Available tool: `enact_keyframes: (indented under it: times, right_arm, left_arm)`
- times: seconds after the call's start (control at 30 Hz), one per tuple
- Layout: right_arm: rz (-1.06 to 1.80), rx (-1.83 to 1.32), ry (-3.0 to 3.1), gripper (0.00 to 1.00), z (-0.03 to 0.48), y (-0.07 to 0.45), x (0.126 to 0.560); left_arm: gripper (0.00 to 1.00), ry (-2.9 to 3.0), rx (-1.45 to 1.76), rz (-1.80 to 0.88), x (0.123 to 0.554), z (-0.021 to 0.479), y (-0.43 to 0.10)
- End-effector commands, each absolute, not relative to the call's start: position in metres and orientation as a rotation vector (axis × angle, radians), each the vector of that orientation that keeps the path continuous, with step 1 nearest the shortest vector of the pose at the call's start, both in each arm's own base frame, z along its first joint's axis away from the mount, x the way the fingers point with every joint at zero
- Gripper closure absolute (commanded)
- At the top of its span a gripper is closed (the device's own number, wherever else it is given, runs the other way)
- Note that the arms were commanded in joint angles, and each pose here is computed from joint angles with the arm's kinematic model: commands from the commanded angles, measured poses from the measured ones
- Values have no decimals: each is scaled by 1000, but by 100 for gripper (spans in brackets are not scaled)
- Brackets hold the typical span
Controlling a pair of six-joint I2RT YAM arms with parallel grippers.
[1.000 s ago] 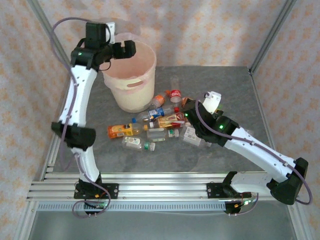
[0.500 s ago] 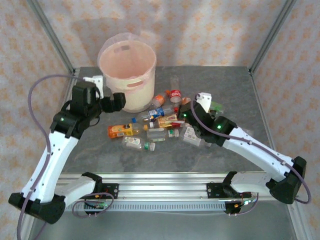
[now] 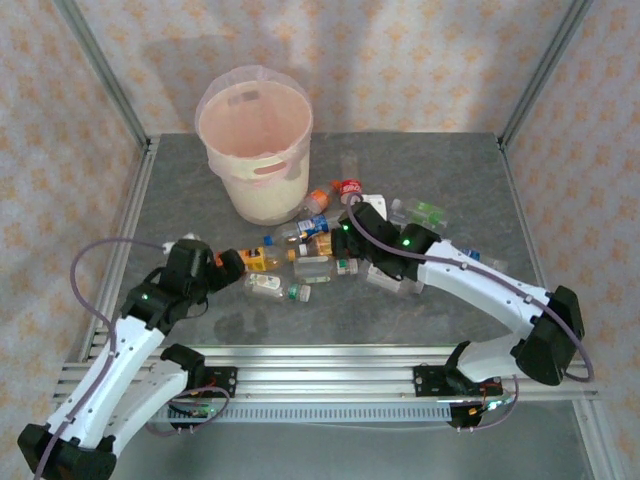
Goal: Put the plastic bottles in the bin
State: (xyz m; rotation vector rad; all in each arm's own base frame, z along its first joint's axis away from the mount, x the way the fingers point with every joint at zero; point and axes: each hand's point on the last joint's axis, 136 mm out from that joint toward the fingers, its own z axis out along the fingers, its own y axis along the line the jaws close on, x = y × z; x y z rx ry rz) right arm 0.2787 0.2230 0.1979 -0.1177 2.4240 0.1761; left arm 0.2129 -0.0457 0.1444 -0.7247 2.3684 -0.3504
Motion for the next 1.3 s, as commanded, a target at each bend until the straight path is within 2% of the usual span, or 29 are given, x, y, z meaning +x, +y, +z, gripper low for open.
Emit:
enact_keyframes:
  times: [0.0, 0.27, 0.77, 1.17, 1.27]
  right_arm:
    - [166, -152, 2441, 1, 198, 225, 279]
    - [122, -170, 2449, 1, 191, 224, 282]
    - [40, -171, 2436, 1, 184, 210, 281]
    - [14, -152, 2414, 1, 190, 200, 279]
    - [9, -149, 2410, 1, 192, 198, 279]
  left_arm:
    - [0, 2232, -1014, -440, 210, 135, -44]
    - [0, 2146, -1180, -494, 220, 110, -64]
    - [0, 2187, -1223, -323, 253, 96, -101]
    - [0, 2296, -1249, -228, 258, 64, -115]
    - [3, 2326, -1252, -202, 256, 55, -117]
